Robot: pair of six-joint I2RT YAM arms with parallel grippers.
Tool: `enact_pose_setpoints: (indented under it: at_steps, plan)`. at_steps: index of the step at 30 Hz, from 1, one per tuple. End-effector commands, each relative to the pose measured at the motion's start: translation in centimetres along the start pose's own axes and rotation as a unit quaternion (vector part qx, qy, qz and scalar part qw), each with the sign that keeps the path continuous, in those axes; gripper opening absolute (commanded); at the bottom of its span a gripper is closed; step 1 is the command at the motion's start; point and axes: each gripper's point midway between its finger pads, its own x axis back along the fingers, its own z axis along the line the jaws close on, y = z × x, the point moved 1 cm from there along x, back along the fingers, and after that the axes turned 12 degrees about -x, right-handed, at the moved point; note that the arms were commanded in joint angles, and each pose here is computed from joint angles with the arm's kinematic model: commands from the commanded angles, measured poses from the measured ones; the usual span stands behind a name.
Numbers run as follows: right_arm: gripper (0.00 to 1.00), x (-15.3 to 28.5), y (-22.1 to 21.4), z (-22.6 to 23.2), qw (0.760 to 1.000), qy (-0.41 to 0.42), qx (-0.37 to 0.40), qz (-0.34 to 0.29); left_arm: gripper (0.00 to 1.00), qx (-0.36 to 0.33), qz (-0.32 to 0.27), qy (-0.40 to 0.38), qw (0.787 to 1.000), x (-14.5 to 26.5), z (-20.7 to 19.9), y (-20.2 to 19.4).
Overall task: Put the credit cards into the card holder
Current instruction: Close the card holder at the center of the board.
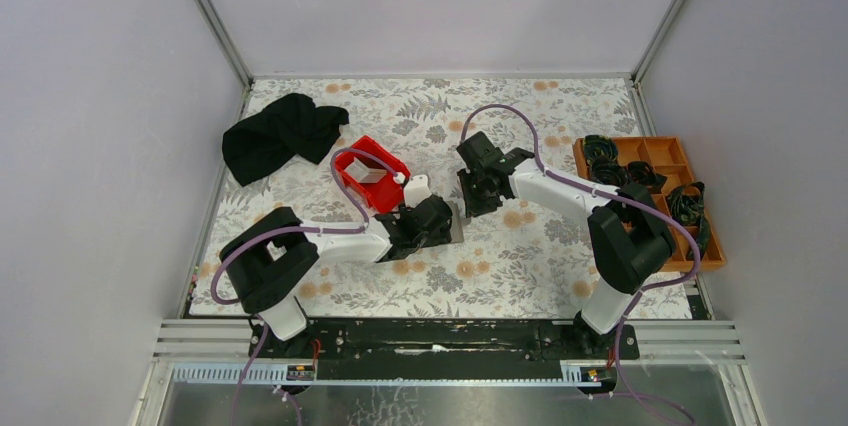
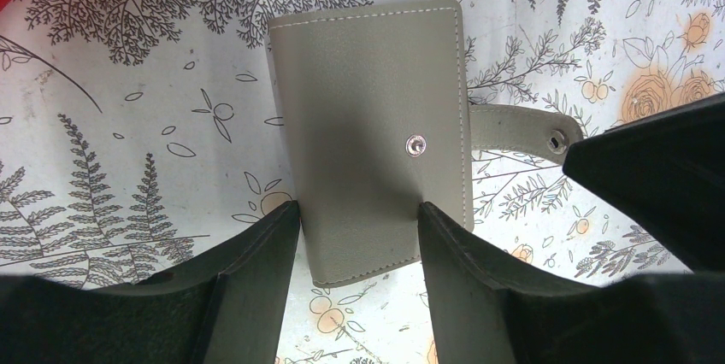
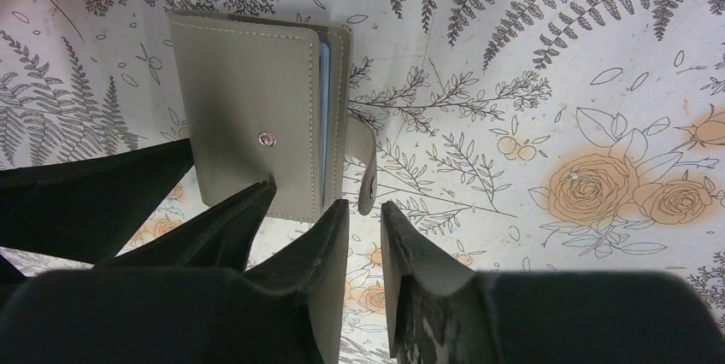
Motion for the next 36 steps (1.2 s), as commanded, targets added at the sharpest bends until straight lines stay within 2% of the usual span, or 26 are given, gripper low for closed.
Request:
enact_pose_setpoints:
  at_steps: [1,14,27,36]
  plan:
    - [0.27,0.5,0.0,0.9,1.000,0.018,0.007,-0.007,0.61,-0.016,0.041,0.024,0.999,-0.7,1.4,-2.8]
    - [0.25,-0.2,-0.2,1.0,1.000,0.018,0.008,0.002,0.61,-0.016,0.041,0.023,0.999,-0.7,1.3,-2.7]
    - [0.09,-0.3,-0.1,1.1,1.000,0.016,0.011,0.003,0.63,-0.016,0.036,0.021,0.999,-0.3,1.4,-2.5]
    - [0.07,-0.2,0.4,1.3,1.000,0.013,0.018,0.000,0.67,-0.013,0.005,0.036,0.999,0.9,2.0,-0.7]
